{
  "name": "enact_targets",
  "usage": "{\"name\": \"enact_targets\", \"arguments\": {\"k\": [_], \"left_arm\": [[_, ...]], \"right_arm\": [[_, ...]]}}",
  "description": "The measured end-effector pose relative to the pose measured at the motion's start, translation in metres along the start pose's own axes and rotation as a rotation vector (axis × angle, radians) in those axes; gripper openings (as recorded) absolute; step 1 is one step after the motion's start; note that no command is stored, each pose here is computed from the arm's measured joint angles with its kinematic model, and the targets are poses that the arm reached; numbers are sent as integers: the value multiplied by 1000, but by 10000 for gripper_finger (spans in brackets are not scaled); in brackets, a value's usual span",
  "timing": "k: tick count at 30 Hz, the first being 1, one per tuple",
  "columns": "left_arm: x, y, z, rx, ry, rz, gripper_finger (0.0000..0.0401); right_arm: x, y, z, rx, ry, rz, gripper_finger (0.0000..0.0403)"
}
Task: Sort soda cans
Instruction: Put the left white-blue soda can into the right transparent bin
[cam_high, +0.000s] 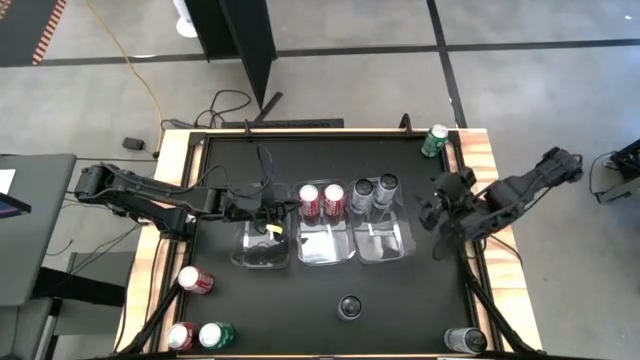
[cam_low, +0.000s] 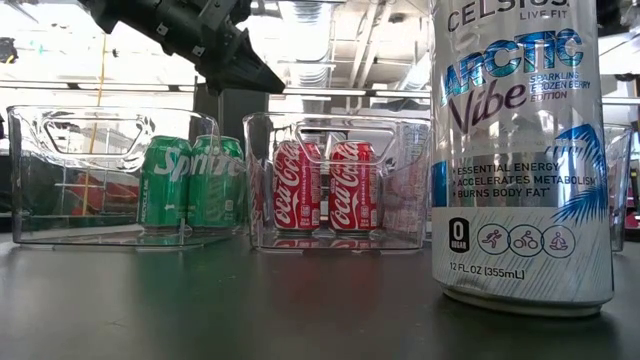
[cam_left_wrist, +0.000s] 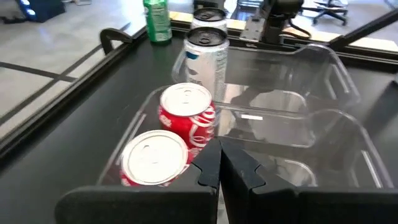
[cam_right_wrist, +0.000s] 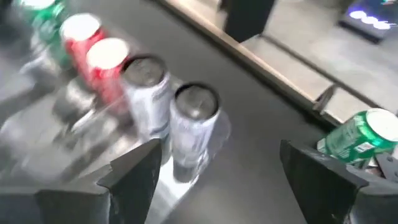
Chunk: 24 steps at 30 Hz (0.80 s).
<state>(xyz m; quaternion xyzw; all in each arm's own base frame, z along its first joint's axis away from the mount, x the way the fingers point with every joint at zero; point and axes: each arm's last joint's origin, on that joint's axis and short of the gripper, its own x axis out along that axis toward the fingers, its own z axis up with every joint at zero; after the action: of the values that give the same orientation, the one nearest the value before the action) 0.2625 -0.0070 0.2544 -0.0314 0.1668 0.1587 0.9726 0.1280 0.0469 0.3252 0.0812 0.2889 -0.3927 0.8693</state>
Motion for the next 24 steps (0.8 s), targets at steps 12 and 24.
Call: {"name": "enact_targets", "arguments": {"k": [12,24], "left_arm": [[-3,-8,7,-26,-71,-54,12],[-2,-14,13,-103,-162,-36,123]], "right_arm": [[5,19,13,-170,-343,-121,317],[-8,2,7,-185,-365,-77,317]]}}
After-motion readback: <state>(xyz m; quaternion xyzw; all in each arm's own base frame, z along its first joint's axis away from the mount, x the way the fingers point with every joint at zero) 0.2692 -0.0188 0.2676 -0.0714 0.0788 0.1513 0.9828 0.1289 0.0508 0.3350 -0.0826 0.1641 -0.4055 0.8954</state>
